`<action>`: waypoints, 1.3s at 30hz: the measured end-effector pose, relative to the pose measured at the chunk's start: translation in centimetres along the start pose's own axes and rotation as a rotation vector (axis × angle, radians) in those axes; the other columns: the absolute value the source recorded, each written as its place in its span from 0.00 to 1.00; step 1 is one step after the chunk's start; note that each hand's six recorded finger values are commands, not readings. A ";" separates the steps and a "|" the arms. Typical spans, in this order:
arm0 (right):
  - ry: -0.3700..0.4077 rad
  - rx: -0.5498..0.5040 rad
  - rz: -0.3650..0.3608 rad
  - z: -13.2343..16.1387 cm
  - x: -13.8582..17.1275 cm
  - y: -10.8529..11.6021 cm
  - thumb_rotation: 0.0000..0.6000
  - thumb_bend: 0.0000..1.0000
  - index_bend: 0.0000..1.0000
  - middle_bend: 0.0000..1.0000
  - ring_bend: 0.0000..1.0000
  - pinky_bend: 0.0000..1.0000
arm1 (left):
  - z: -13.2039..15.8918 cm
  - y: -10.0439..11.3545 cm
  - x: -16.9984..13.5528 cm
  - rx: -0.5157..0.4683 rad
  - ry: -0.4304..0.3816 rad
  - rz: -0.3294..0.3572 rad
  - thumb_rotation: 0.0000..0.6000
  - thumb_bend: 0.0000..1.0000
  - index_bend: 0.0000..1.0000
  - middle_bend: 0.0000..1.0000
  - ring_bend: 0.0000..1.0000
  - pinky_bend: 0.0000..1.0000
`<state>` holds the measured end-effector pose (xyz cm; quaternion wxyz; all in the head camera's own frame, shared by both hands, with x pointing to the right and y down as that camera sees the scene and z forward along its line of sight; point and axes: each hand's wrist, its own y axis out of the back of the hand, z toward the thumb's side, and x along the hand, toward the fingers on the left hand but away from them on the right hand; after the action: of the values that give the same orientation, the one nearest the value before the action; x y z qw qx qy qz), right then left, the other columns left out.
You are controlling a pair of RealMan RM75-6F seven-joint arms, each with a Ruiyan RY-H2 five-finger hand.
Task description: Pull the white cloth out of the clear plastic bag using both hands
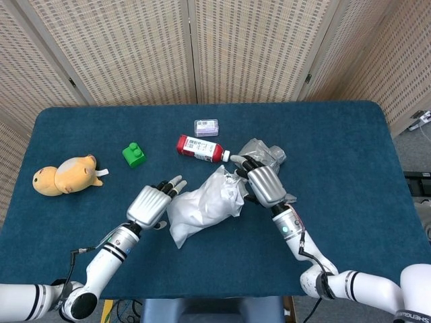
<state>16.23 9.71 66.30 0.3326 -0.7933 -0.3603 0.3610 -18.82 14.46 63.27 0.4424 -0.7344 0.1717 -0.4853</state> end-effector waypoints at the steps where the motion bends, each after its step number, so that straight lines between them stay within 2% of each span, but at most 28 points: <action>1: -0.005 0.000 0.000 -0.2 0.1 0.0 1.00 0.66 0.70 0.20 0.14 0.37 | 0.1 0.1 0.0 -0.001 -0.005 0.008 1.00 0.02 0.07 0.07 0.23 0.50; 5: -0.031 0.004 0.003 -1.1 0.4 0.0 1.00 0.66 0.70 0.19 0.14 0.37 | 0.6 0.4 -0.2 0.004 -0.041 0.060 1.00 0.02 0.17 0.19 0.33 0.55; 10: -0.056 0.004 0.002 -2.0 0.6 0.0 1.00 0.66 0.70 0.19 0.14 0.37 | 1.3 0.5 -1.0 0.009 -0.099 0.137 1.00 0.02 0.26 0.42 0.45 0.63; 16: -0.096 0.000 0.007 -3.3 0.9 -0.2 1.00 0.66 0.70 0.19 0.14 0.37 | 1.9 -0.1 -1.9 0.003 -0.147 0.171 1.00 0.02 0.35 0.56 0.54 0.69; 24: -0.153 -0.010 0.028 -5.3 1.9 -1.0 1.00 0.66 0.70 0.20 0.14 0.37 | 3.0 -0.8 -2.7 0.007 -0.202 0.171 1.00 0.02 0.42 0.62 0.58 0.71; 33: -0.167 -0.029 0.025 -5.7 2.2 -1.2 1.00 0.66 0.70 0.20 0.14 0.37 | 4.8 -0.8 -2.9 -0.003 -0.286 0.225 1.00 0.02 0.46 0.76 0.66 0.78; 39: -0.174 -0.035 0.032 -6.0 2.2 -1.5 1.00 0.66 0.70 0.19 0.14 0.37 | 6.0 -1.2 -2.2 -0.027 -0.319 0.248 1.00 0.02 0.49 0.78 0.67 0.78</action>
<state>21.68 10.65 69.83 0.2801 -0.7703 -0.3812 0.4276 -14.87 19.54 62.17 0.5105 -0.7810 0.1950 -0.3023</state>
